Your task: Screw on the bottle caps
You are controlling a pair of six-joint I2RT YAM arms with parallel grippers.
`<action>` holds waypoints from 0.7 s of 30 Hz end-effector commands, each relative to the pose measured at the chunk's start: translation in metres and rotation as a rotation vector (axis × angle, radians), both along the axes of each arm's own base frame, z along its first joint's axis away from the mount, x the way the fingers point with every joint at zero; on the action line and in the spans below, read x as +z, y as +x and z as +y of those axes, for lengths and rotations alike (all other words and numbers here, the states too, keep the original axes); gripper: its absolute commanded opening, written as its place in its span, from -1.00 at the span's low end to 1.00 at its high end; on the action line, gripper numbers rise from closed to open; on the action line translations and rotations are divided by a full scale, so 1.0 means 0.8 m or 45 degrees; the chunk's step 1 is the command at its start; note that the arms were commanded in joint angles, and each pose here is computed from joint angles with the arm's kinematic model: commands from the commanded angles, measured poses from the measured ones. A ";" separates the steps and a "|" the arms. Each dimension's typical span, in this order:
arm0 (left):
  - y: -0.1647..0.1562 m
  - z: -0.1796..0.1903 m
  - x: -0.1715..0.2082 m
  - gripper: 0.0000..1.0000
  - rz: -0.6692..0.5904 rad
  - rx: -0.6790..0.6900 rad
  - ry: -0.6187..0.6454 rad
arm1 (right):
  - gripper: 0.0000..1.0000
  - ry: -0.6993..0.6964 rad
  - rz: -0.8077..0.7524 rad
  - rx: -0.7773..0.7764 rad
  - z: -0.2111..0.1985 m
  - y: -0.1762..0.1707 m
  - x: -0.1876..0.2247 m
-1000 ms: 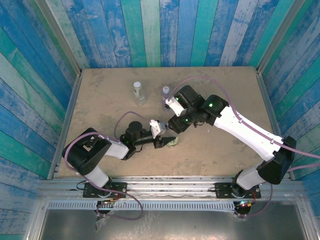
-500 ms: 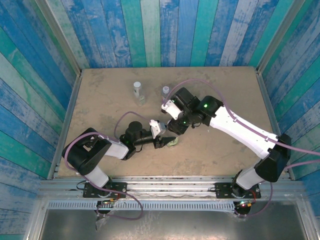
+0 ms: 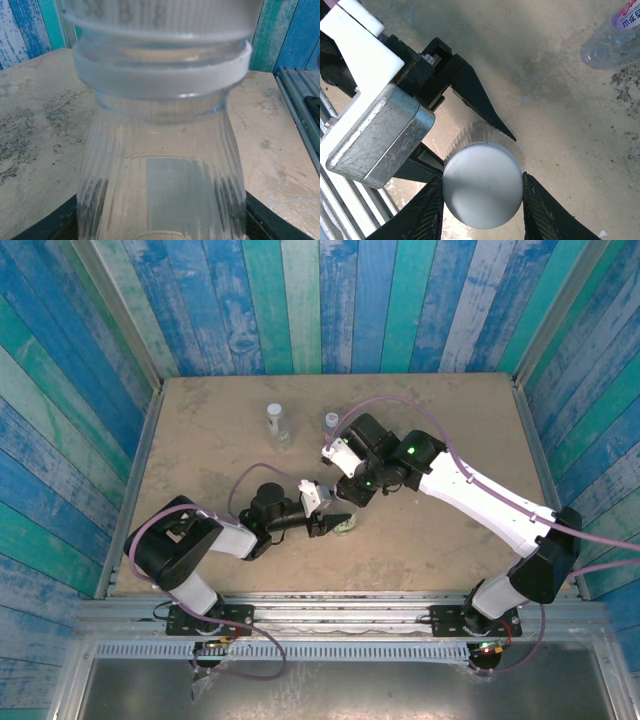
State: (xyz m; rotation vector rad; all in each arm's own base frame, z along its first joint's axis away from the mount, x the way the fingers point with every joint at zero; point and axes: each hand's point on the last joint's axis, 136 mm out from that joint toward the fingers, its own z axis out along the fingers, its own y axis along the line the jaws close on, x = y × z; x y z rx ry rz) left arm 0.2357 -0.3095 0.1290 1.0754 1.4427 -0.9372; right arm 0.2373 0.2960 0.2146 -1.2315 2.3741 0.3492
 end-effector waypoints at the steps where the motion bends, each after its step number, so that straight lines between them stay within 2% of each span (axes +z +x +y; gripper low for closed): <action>1: -0.008 0.007 -0.038 0.19 0.129 0.004 0.088 | -0.31 -0.017 0.049 -0.034 0.002 -0.004 -0.004; 15: -0.006 0.005 -0.040 0.19 0.136 0.001 0.093 | -0.42 -0.062 0.108 -0.493 -0.016 -0.008 -0.023; 21: -0.007 0.006 -0.040 0.19 0.131 0.002 0.094 | -0.39 -0.037 0.084 -0.580 -0.022 -0.005 -0.018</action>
